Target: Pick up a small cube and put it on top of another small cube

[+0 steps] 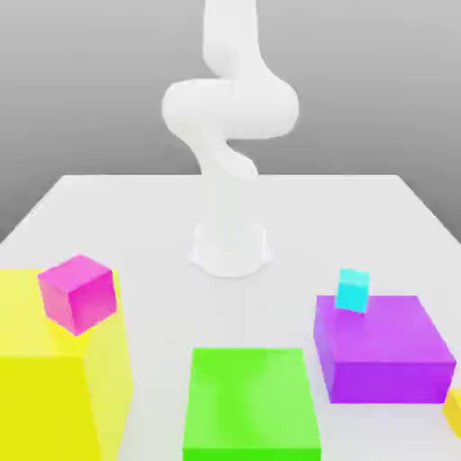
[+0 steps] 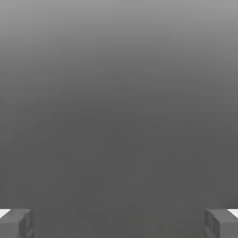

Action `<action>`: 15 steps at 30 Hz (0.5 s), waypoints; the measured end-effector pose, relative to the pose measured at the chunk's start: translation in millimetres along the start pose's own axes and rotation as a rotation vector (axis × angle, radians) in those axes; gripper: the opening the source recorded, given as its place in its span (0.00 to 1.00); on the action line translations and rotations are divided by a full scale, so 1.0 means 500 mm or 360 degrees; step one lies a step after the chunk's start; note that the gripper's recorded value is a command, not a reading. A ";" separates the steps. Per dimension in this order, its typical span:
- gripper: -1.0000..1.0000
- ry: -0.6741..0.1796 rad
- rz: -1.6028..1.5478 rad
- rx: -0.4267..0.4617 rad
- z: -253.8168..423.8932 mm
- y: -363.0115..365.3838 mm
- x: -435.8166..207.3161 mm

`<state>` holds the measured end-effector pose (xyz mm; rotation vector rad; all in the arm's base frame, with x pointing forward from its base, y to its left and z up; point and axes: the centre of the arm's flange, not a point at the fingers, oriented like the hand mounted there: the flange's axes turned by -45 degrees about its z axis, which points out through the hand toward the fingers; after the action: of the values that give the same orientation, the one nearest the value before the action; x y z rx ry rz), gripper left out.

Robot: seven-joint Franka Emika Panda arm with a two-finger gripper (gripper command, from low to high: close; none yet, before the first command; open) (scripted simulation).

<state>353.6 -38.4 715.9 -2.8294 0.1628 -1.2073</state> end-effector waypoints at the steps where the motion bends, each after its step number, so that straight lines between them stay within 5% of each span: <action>1: 0.50 -0.0020 0.0060 -0.0006 0.024 0.037 0.005; 15: 0.50 -0.0535 0.0582 -0.0348 0.450 0.533 -0.258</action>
<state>408.1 -283.8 442.3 -2.9447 0.7930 -0.6670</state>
